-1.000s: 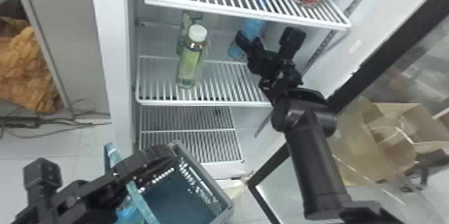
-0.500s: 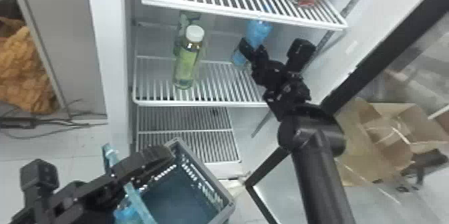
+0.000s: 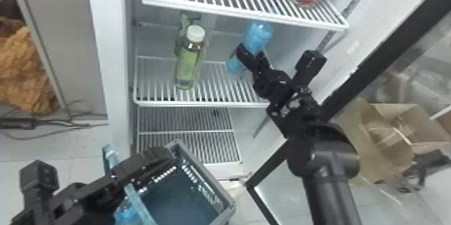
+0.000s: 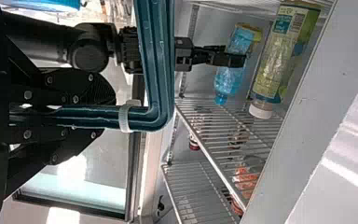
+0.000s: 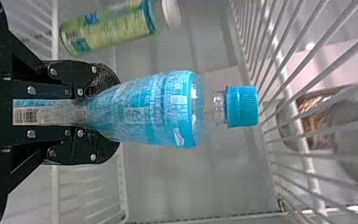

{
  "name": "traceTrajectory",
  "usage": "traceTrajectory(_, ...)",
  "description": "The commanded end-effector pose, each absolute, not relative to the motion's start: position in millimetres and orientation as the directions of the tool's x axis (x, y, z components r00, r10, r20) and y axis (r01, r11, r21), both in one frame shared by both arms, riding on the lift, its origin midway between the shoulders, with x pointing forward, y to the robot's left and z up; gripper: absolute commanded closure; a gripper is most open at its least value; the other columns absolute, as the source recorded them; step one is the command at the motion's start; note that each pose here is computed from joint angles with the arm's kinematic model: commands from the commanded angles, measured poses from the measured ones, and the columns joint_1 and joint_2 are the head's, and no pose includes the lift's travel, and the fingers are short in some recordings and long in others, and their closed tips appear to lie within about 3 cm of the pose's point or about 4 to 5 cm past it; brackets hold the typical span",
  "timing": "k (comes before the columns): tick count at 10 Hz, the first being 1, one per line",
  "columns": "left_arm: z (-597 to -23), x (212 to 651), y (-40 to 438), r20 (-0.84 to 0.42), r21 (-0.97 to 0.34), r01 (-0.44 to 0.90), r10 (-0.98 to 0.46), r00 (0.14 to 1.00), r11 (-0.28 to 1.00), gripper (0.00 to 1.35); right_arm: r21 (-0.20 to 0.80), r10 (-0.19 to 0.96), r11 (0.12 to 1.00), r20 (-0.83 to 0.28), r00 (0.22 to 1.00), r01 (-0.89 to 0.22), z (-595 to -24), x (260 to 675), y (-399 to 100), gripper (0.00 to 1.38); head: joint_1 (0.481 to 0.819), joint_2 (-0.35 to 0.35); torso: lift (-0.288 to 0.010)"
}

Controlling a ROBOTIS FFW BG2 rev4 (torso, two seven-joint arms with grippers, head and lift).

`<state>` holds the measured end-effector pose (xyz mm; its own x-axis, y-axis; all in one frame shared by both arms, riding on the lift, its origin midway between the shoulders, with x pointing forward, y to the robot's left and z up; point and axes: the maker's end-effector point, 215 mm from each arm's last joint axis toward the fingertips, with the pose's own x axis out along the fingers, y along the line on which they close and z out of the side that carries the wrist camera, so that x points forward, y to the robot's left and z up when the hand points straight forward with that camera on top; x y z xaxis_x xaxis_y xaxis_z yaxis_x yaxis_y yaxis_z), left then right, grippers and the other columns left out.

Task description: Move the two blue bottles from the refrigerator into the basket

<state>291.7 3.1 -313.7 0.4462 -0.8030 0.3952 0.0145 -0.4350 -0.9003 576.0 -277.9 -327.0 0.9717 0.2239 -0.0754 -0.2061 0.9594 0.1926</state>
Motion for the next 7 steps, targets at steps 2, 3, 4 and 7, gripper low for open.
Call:
traceTrajectory(2, -312.9, 292.2, 3.7, 0.398, -0.899, 0.016, -0.801, 0.448, -0.438, 1.16, 0.227, 0.282, 0.940, -0.088, 0.955, -0.256, -323.0, 543.8, -256.3, 1.28, 0.695, -0.338, -0.216)
traceTrajectory(3, -312.9, 292.2, 3.7, 0.398, -0.899, 0.016, -0.801, 0.448, -0.438, 1.16, 0.237, 0.302, 0.932, -0.088, 0.949, -0.274, -318.7, 530.9, -248.4, 1.28, 0.695, -0.335, -0.216)
traceTrajectory(4, -312.9, 292.2, 3.7, 0.398, -0.899, 0.016, -0.801, 0.448, -0.438, 1.16, 0.260, 0.329, 0.919, -0.093, 0.940, -0.296, -319.8, 518.6, -238.9, 1.28, 0.695, -0.330, -0.216)
traceTrajectory(7, -312.9, 292.2, 3.7, 0.398, -0.899, 0.016, -0.801, 0.448, -0.438, 1.16, 0.283, 0.383, 0.895, -0.096, 0.919, -0.344, -310.3, 482.7, -220.0, 1.28, 0.695, -0.315, -0.216)
